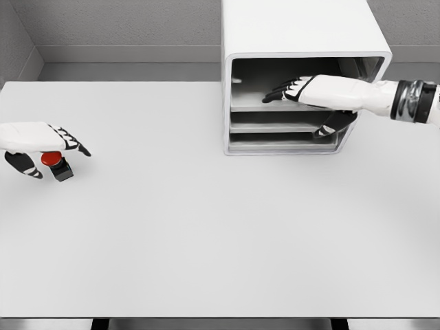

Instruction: Slide open multi-storey tabletop storage cabinets and put open load switch and slide close multi-storey tabletop storage cabinets

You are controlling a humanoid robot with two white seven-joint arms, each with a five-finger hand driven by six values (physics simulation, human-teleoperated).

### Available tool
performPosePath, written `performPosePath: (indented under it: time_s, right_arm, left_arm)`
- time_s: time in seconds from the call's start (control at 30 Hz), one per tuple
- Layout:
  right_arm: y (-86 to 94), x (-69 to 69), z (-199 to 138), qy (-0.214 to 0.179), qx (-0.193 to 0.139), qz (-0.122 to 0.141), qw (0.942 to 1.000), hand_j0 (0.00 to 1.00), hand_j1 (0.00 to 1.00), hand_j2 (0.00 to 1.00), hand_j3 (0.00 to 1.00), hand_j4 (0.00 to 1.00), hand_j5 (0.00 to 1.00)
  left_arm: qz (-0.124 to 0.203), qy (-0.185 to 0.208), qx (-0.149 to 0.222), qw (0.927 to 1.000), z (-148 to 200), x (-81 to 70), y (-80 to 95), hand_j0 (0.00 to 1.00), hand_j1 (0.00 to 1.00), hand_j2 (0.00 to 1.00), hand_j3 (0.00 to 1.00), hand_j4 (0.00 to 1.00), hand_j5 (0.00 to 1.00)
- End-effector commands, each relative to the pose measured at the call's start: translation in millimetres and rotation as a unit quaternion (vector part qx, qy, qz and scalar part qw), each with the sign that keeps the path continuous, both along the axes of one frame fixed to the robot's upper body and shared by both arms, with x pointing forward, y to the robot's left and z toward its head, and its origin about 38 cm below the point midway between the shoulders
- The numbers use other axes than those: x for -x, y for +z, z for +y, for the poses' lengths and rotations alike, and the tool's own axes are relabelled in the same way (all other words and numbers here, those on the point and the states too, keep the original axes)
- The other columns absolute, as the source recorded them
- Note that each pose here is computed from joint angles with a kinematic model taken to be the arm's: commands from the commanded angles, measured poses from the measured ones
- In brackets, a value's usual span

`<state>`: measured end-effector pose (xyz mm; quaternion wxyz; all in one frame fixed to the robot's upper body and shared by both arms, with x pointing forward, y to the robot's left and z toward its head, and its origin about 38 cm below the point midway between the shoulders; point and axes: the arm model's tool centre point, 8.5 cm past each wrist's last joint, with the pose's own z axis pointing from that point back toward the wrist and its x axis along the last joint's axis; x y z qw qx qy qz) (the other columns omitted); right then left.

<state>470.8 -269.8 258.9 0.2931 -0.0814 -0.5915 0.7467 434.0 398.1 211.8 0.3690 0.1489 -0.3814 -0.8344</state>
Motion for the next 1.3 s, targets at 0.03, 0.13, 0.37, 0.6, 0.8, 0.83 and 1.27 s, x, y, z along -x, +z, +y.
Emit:
performPosePath:
  time_s: [0.03,0.13,0.37,0.6,0.8,0.83,1.27]
  right_arm:
    - [-15.1,-9.3,-6.0,-0.02,0.011,0.017,0.9996,1.0,1.0,1.0,1.0,1.0,1.0]
    - [-17.5,-12.1,-6.5,-0.024,0.023,0.014,0.9993,1.0,1.0,1.0,1.0,1.0,1.0]
    - [-25.9,-22.4,3.2,-0.024,0.04,0.024,0.9986,1.0,1.0,1.0,1.0,1.0,1.0]
    - [-26.0,-21.2,1.1,-0.023,0.064,0.013,0.9976,1.0,1.0,1.0,1.0,1.0,1.0]
    - [-8.8,-2.7,1.0,0.001,0.076,-0.016,0.997,1.0,1.0,1.0,1.0,1.0,1.0]
    - [-6.2,-0.2,4.1,0.008,0.076,-0.021,0.9969,1.0,1.0,1.0,1.0,1.0,1.0]
    - [8.0,37.7,-16.8,0.019,0.084,-0.047,0.9952,1.0,1.0,1.0,1.0,1.0,1.0]
  left_arm:
    - [-0.002,0.001,-0.006,1.0,2.0,0.4,0.6,0.88,0.88,0.88,0.88,0.88,0.88]
    - [-0.001,0.004,-0.008,1.0,4.4,0.6,0.8,0.88,0.88,0.88,0.88,0.88,0.88]
    - [-0.003,0.006,-0.019,0.9998,7.7,0.0,-0.2,0.83,0.83,0.83,0.83,0.83,0.83]
    - [0.001,0.005,-0.023,0.9997,7.7,0.5,-0.8,0.73,0.73,0.73,0.73,0.73,0.73]
    - [0.002,0.003,-0.024,0.9997,6.5,0.8,-0.6,0.56,0.56,0.56,0.56,0.56,0.56]
    - [0.001,0.003,-0.024,0.9997,6.4,0.6,0.0,0.54,0.54,0.54,0.54,0.54,0.54]
    - [-0.008,0.004,-0.023,0.9997,6.8,-1.8,7.6,0.38,0.38,0.38,0.38,0.38,0.38]
